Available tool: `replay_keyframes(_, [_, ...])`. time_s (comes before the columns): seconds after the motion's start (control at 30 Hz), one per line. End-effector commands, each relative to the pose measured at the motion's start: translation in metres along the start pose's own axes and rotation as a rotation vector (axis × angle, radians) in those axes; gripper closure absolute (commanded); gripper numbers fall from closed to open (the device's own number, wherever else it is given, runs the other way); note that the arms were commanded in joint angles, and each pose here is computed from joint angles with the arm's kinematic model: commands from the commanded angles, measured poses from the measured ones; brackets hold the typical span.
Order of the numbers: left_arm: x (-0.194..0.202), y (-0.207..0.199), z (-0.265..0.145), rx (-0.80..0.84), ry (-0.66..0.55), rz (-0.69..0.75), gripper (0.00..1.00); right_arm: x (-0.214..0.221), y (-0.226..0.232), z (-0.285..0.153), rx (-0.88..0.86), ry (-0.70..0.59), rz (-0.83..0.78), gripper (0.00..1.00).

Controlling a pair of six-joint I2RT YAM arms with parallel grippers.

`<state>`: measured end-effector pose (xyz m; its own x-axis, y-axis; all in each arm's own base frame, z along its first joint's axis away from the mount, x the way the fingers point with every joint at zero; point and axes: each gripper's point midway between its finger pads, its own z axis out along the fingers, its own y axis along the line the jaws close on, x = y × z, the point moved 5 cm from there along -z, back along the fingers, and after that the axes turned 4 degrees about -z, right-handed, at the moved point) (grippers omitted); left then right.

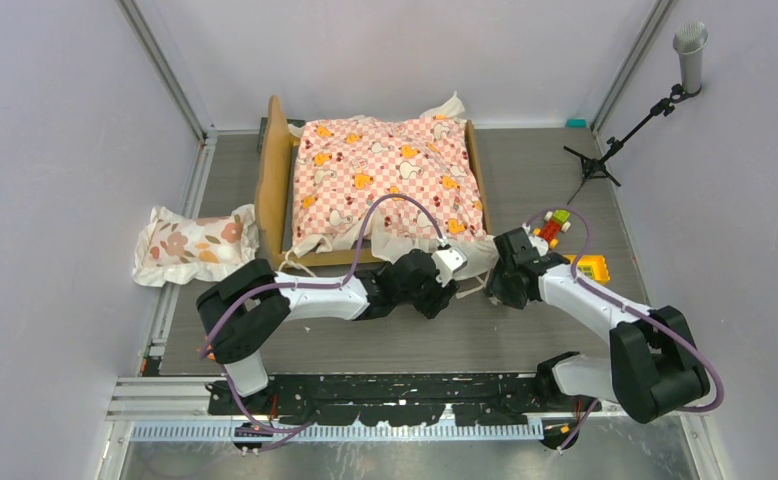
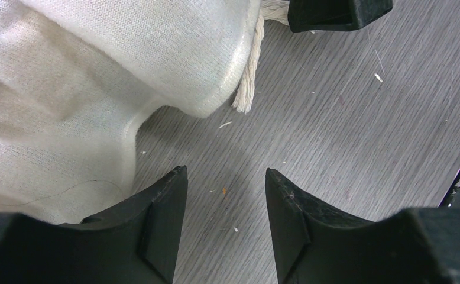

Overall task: Set up the pet bed
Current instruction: Tie the ropes to the bed frame.

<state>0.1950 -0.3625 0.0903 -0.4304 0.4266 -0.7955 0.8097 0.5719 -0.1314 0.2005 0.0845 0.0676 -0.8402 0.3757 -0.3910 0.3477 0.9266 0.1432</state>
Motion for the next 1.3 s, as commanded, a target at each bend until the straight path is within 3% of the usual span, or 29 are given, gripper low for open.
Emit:
replay_keyframes(0.0, [-0.027, -0.004, -0.005, 0.021, -0.092, 0.008, 0.47, -0.006, 0.003, 0.008, 0.014, -0.033, 0.026, 0.54])
replay_keyframes(0.1, [-0.028, -0.004, -0.006, 0.020, -0.095, 0.012, 0.47, -0.005, 0.003, 0.013, 0.023, -0.023, 0.024, 0.60])
replay_keyframes(0.4, [-0.029, -0.003, -0.005, 0.017, -0.101, 0.013, 0.48, 0.008, 0.003, 0.012, -0.017, 0.006, 0.042, 0.98])
replay_keyframes(0.8, [-0.044, -0.004, -0.006, 0.011, -0.170, -0.013, 0.46, 0.036, 0.000, -0.009, -0.049, 0.036, 0.075, 0.99])
replay_keyframes(1.27, [-0.080, -0.009, 0.015, -0.010, -0.289, -0.220, 0.40, 0.032, 0.002, -0.027, -0.113, -0.007, 0.106, 0.99])
